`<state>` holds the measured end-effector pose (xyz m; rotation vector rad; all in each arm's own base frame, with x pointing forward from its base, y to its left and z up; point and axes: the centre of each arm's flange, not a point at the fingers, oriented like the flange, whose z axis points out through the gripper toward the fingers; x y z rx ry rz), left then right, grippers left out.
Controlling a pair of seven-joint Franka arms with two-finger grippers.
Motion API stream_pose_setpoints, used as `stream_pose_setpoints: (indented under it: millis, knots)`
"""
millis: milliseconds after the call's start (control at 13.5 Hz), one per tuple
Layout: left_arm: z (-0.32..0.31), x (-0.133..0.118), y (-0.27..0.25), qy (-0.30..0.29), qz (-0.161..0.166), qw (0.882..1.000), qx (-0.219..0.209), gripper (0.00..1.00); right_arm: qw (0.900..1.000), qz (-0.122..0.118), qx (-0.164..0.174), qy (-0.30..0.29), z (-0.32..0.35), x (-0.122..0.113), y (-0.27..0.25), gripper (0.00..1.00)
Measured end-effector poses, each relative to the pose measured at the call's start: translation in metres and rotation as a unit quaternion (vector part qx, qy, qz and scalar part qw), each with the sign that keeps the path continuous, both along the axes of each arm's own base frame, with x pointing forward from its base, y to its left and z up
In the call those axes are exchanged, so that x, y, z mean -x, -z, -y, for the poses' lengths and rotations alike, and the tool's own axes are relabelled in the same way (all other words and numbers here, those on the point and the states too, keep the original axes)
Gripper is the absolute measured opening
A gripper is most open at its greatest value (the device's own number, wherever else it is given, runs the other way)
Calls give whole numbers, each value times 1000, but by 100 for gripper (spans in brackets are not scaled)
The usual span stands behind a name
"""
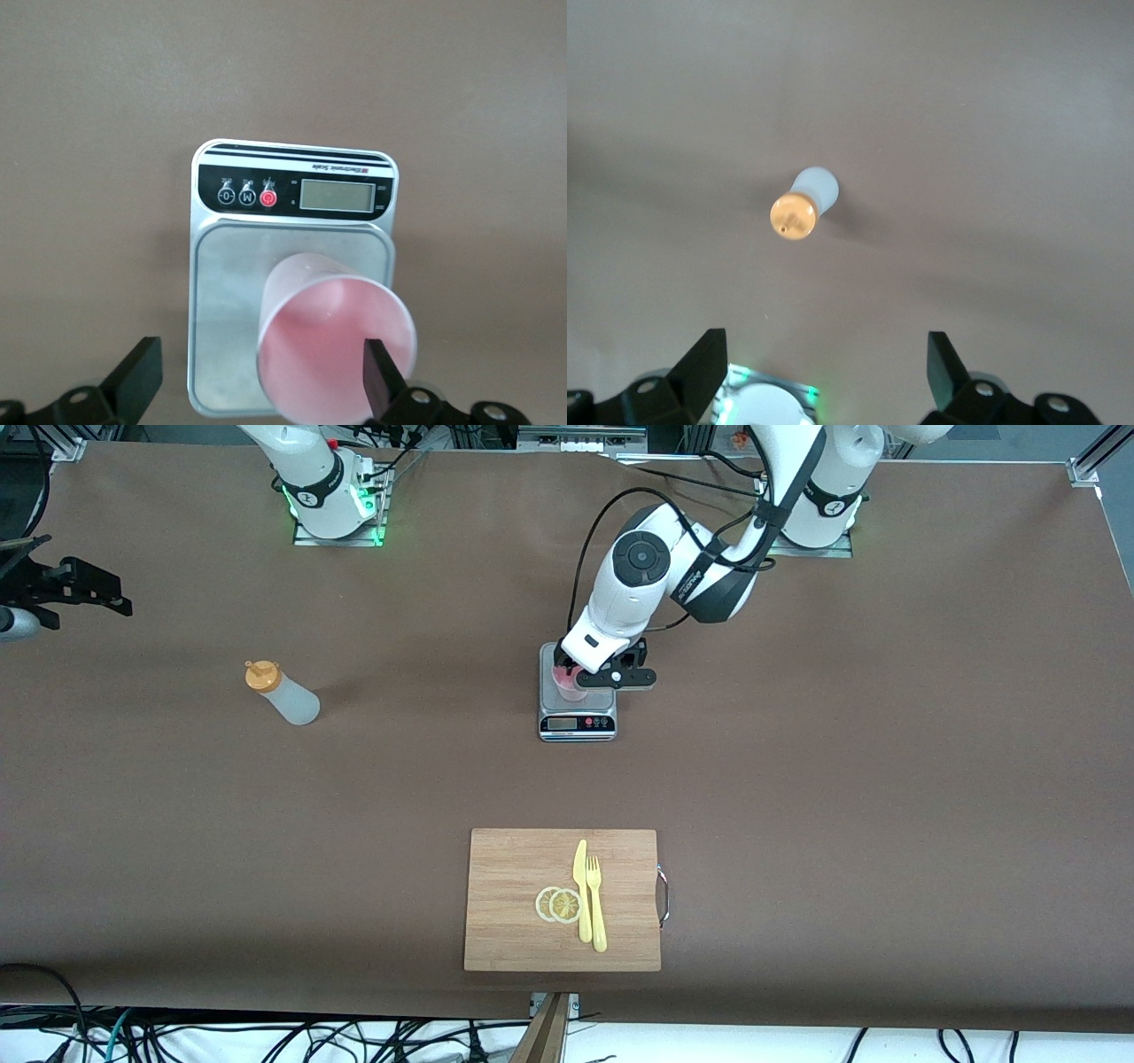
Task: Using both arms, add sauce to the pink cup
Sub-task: 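Release the cup on the scale while the right gripper reaches the bottle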
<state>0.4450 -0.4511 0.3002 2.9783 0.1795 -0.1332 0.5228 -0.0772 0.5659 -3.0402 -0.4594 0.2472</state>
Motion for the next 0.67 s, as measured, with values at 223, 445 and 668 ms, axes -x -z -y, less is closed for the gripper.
stream_pose_setpoints:
  millis: [223, 445, 668]
  knots:
    - [-13, -23, -55, -10, -12, 1000, -4, 100, 996, -18, -52, -77, 24, 11, 28, 100]
    - [-42, -59, -115, -34, -11, 999, -5, 100, 984, -26, -110, -136, 44, 22, 60, 100]
    - [-86, -99, -158, -70, -2, 998, 1, 100, 967, -26, -181, -180, 66, 29, 101, 100]
